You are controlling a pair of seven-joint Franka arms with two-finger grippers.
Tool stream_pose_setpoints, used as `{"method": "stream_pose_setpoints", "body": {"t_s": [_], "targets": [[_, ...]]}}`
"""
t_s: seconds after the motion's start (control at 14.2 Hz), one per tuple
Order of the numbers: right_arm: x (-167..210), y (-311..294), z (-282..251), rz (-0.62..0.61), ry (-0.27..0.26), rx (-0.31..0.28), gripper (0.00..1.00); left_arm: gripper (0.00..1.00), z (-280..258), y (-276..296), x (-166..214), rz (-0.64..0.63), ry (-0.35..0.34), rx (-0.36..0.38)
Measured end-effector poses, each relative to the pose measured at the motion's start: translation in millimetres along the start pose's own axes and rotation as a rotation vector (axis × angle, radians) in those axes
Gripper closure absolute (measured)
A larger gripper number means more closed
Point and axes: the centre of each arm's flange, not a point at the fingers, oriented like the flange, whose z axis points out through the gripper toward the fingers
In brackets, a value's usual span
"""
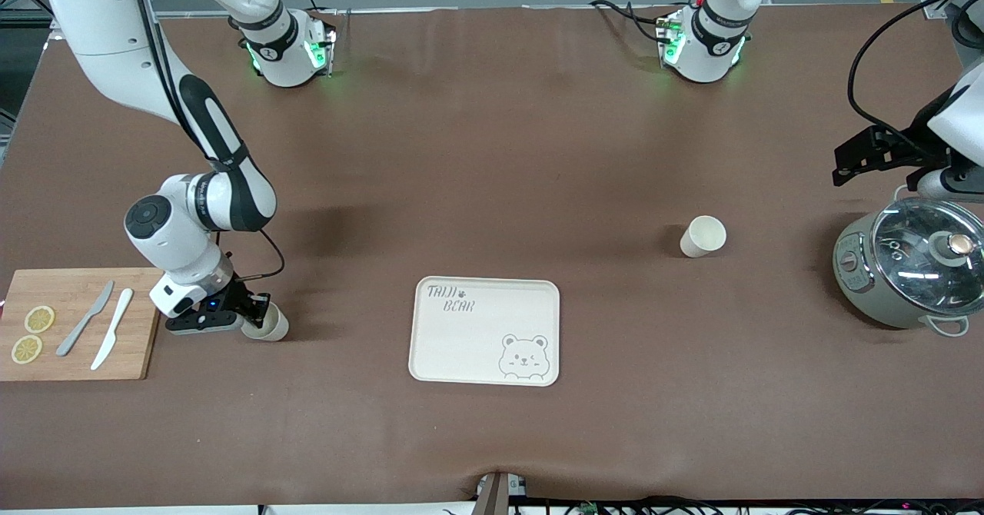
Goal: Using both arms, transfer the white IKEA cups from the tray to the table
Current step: 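Set the cup on the table and open the right gripper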
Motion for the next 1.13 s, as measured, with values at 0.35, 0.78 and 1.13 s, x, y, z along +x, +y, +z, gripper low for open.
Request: {"method": "stream_pose_setpoints", "body": {"t_s": [0.35, 0.78, 1.13], "targets": [[-0.1, 0.0, 0.7, 0.000, 0.002, 0.000, 0.28, 0.00, 2.8, 0.7, 1.4, -0.001, -0.005, 0.000], [0.1, 0.1, 0.5, 0.000, 0.003, -0.001, 0.00, 0.00, 11.2, 2.9, 5.6, 0.003, -0.019, 0.010], [2.3, 8.0, -1.4, -0.013, 0.010, -0.007, 0.00, 0.00, 11.1, 3.5, 5.6, -0.006, -0.019, 0.010]]}}
